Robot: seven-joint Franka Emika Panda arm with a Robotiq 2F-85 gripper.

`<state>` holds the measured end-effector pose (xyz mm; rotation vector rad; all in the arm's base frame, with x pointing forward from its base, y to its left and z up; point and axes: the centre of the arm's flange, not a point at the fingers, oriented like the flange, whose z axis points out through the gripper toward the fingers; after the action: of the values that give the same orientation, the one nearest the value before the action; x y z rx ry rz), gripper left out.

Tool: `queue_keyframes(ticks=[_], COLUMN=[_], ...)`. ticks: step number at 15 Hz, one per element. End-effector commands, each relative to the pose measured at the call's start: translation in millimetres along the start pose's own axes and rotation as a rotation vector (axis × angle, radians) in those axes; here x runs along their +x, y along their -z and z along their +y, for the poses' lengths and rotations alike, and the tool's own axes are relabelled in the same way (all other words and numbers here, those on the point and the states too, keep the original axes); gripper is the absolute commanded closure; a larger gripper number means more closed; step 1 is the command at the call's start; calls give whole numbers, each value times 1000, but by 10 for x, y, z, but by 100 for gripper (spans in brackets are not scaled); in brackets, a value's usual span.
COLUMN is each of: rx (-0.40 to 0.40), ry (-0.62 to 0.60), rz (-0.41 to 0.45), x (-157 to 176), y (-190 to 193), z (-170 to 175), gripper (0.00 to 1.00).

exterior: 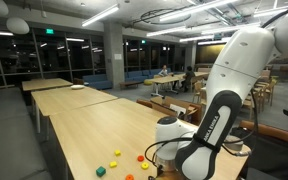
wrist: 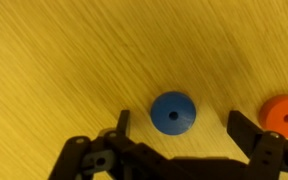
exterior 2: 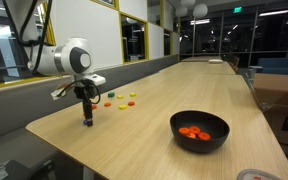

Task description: Put some of the rings in the bowl

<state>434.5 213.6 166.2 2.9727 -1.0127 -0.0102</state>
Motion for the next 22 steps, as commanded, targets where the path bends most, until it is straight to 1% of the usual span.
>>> queue_keyframes(ticks=[1,8,22], rx=[14,27,22], ry=[-9,-17,-15], rz=[35,23,6], x=[-70,-55,-133], y=[165,177,121], z=[36,37,73], gripper=[0,0,0])
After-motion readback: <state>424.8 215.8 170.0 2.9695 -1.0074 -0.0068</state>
